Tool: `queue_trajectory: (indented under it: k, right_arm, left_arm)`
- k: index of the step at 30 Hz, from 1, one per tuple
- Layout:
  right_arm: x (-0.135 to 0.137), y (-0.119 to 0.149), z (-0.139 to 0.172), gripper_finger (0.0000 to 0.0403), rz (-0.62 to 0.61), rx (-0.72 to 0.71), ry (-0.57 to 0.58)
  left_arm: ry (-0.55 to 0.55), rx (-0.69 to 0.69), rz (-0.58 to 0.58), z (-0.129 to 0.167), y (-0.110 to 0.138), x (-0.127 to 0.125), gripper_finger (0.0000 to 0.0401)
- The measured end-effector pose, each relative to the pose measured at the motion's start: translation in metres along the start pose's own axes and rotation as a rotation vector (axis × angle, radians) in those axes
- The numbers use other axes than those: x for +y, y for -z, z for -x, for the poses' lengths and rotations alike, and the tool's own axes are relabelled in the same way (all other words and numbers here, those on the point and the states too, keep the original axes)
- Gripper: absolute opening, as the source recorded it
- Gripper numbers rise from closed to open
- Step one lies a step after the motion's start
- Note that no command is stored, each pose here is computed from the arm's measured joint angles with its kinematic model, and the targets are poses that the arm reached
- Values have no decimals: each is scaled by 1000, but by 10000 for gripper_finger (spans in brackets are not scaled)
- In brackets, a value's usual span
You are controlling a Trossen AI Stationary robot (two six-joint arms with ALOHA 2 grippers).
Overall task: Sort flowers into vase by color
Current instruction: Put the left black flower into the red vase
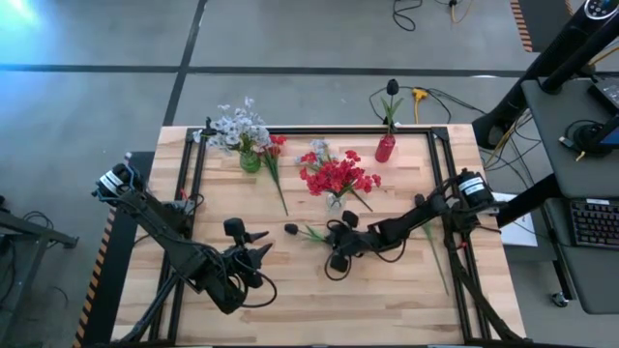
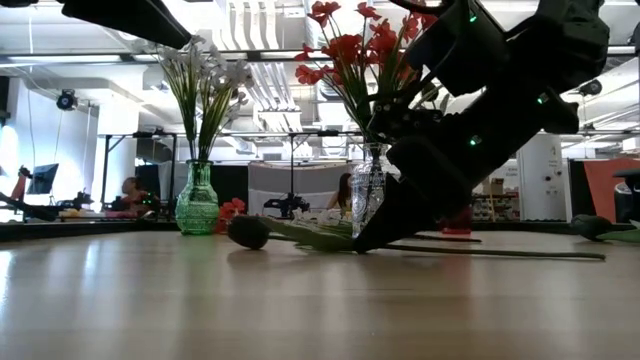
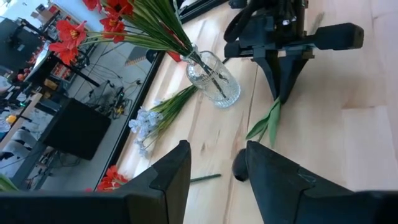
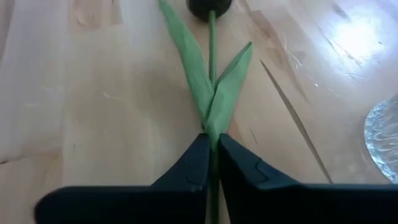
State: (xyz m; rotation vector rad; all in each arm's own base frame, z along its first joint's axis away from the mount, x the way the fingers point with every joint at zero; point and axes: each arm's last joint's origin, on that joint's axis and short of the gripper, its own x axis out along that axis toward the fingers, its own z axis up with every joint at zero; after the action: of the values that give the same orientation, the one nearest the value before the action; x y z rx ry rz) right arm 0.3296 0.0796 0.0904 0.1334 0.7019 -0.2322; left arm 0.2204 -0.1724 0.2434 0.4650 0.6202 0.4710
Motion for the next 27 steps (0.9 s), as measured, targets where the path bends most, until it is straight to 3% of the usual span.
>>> queue_trajectory:
  k: [8,14,23,27]
  right_arm:
    - [8,-14,19,12,50,-55,-58]
    - [18,-54,69,12,100,-261,-120]
    - [7,-113,155,12,206,-734,-92]
    - [1,-126,172,12,273,-895,-36]
  left_arm:
    - [-2,1,-22,0,0,0,136]
    - [-25,-11,-34,0,0,1,136]
    - [-26,-11,-35,0,0,1,136]
    - [-32,-16,-34,0,0,1,136]
